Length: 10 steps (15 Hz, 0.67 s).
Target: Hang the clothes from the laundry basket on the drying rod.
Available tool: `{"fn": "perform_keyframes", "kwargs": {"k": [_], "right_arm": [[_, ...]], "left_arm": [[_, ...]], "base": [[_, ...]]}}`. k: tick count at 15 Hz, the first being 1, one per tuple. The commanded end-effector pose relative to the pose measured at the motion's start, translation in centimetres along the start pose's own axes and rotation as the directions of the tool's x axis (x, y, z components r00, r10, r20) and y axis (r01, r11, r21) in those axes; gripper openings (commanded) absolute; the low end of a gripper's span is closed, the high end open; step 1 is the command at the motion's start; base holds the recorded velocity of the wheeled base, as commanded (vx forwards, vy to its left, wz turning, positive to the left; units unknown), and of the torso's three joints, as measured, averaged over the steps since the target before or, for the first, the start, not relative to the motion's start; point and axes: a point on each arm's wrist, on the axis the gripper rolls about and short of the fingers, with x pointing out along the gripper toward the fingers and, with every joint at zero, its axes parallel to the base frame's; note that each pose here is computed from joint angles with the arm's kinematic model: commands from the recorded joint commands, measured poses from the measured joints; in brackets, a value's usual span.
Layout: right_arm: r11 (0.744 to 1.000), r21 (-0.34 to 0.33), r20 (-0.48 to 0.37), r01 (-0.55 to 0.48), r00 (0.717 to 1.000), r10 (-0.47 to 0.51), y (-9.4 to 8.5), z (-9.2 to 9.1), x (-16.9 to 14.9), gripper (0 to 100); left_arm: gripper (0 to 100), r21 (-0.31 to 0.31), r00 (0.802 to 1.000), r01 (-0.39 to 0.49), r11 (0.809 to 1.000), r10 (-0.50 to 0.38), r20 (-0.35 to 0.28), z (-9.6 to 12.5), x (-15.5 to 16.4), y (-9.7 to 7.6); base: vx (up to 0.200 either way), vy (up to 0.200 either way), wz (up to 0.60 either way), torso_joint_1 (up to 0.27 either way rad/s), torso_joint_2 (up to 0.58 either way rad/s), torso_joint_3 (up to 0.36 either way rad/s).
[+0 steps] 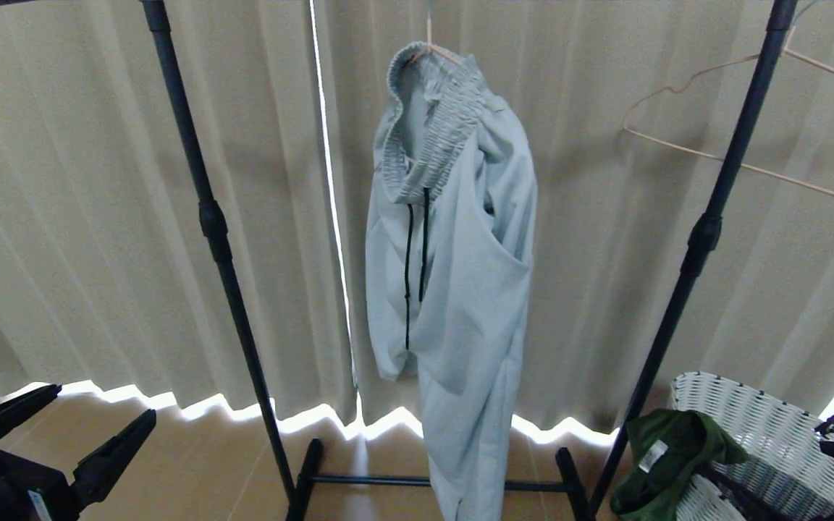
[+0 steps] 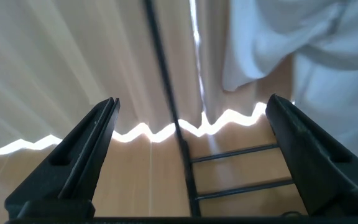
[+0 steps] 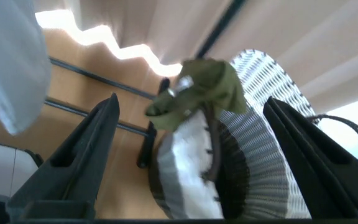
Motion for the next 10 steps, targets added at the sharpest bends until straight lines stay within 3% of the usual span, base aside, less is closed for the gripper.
{"fn": "perform_keyframes", "kwargs": {"k": [1, 10], "right_arm": [[1.000, -0.002, -0.003, -0.001, 1.000, 0.001, 0.02, 0.00, 0.06, 100], [1.000, -0.003, -0.003, 0.000, 1.000, 0.000, 0.01, -0.10, 0.00, 100]], "left_arm": [[100, 0.000, 1.000, 0.000, 1.000, 0.000, 0.001, 0.02, 0.03, 0.01], [100, 0.003, 1.000, 0.024, 1.000, -0.024, 0.000, 0.21, 0.30, -0.20]], "base": [[0.000, 0.000, 0.00, 0.000, 0.00, 0.000], [0.000, 0.000, 0.00, 0.000, 0.00, 0.000]]}}
